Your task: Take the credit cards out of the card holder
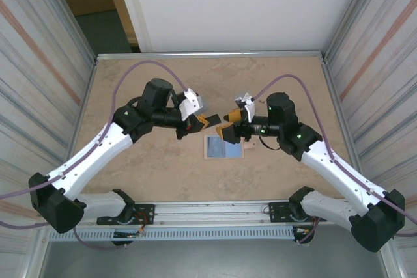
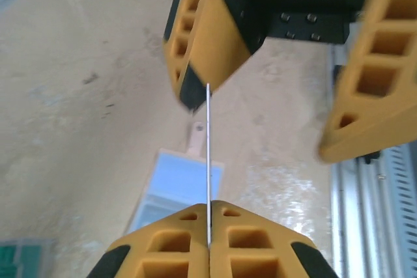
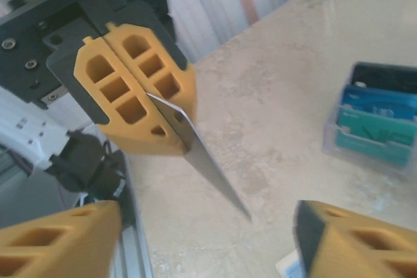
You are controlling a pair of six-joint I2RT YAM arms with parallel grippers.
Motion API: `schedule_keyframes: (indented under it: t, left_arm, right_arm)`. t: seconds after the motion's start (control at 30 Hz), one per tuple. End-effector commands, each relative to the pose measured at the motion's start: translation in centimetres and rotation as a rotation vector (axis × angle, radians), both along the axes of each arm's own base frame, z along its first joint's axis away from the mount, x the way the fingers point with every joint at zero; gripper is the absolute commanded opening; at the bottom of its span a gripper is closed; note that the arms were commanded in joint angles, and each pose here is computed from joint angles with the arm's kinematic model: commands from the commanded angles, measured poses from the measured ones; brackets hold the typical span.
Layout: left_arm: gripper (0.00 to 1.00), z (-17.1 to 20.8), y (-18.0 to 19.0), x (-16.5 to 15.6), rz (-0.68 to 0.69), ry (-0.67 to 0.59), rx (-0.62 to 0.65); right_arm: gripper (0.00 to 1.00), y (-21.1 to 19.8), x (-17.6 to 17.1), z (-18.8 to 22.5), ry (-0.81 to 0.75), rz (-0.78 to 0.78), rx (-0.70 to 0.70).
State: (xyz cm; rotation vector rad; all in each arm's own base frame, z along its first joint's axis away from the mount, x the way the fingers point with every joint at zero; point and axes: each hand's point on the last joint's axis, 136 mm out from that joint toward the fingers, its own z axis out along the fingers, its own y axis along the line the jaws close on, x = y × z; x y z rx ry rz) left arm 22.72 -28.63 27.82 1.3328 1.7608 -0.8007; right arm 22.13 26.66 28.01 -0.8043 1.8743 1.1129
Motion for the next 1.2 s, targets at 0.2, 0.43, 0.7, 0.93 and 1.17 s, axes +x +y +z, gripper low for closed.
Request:
schedule_keyframes:
  t: [0.2, 0.43, 0.7, 0.93, 1.17]
  left_arm:
    - [0.0, -2.8, 3.4, 7.2, 0.186, -0.212, 0.129]
    - [0.0, -5.6, 5.8, 12.6, 0.257, -0.248, 0.204]
    - [0.0, -9.0, 7.8, 17.0, 0.27, -0.177, 0.237]
    - [0.0, -10.8, 8.4, 19.6, 0.266, -0.179, 0.247]
    - [0.0, -12.5, 8.7, 21.6, 0.269, -0.171, 0.276]
  right_arm:
    - [0.99, -3.4, 3.9, 0.3, 0.035, -0.267, -0.022]
    - [0.99, -4.5, 5.2, 0.0, 0.043, -0.358, -0.036]
    - [0.99, -5.3, 6.3, -0.5, 0.063, -0.437, -0.056]
    - [0.99, -5.1, 6.3, -0.3, 0.068, -0.433, -0.042]
    - [0.99, -5.2, 6.2, -0.2, 0.07, -0.437, -0.037]
